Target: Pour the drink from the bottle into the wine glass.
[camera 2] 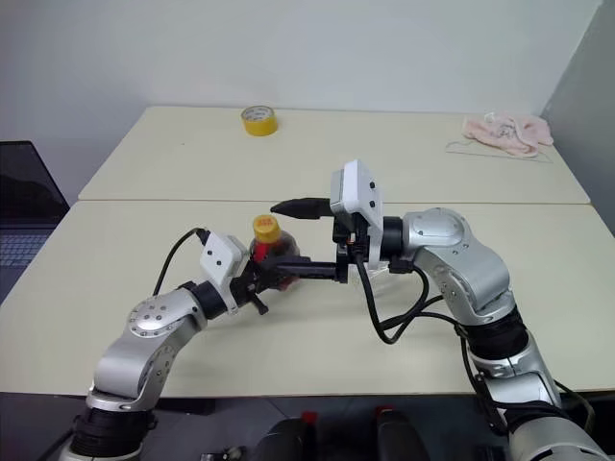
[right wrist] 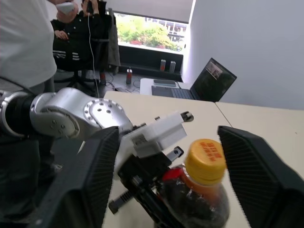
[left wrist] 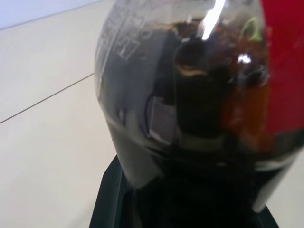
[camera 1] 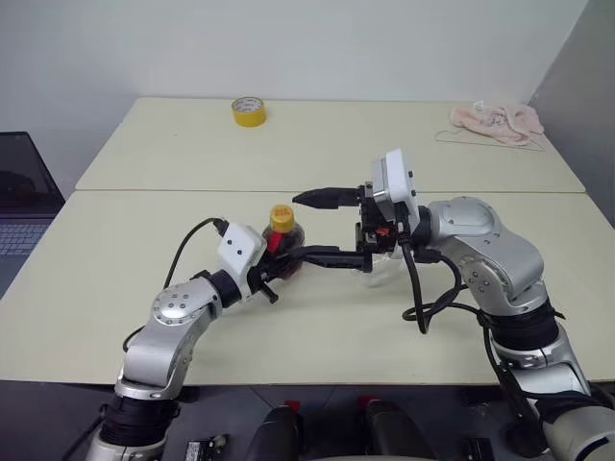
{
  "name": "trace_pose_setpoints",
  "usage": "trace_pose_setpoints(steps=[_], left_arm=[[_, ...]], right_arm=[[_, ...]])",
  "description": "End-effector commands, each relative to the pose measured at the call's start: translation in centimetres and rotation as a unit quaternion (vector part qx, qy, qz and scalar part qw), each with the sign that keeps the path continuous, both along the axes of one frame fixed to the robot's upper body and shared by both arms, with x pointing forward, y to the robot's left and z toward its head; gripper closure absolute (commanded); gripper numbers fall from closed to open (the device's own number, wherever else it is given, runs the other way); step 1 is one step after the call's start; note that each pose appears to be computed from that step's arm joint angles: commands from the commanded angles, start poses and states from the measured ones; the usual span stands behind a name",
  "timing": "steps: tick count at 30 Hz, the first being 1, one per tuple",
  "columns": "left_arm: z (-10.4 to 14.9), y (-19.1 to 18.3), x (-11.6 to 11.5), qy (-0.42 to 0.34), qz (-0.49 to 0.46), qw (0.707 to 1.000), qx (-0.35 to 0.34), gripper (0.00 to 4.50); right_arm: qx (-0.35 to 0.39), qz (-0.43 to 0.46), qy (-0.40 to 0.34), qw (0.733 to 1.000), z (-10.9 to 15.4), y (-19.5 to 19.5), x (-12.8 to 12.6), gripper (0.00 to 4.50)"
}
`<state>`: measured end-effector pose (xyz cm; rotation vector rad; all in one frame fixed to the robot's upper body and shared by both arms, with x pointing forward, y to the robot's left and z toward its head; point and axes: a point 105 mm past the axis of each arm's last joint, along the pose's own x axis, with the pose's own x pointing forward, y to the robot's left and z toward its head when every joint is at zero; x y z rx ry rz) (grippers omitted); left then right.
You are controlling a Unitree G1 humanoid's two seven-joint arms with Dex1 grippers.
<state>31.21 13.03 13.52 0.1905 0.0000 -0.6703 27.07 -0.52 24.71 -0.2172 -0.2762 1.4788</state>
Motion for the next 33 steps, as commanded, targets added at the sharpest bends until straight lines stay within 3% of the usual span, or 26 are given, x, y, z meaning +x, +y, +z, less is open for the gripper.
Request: trace_pose_setpoints(steps=[1,9,14,22,33], left_arm=[[2.6,1.6,1.0,-0.088,0.095,0.992,0.000,3.62],[2.4,3.2,2.0,-0.159,0.205,0.962,0.086,3.63],[2.2,3.2,2.3,-0.166,0.221,0.956,0.097,3.63],[2.6,2.9,3.1,-0.175,0.228,0.953,0.099,3.63],[3.2,1.6,2.6,-0.179,0.213,0.957,0.084,3.63]], right_arm=[[0.051,-0.069,0.009,0.996,1.4,-0.5,0.8,0.00],[0.109,-0.165,0.095,0.976,0.8,1.6,1.9,0.00],[0.111,-0.183,0.099,0.972,0.5,2.6,1.9,0.00],[0.102,-0.230,0.087,0.964,-0.1,3.9,4.0,0.00],[0.100,-0.236,0.100,0.961,-0.8,4.7,4.7,0.00]])
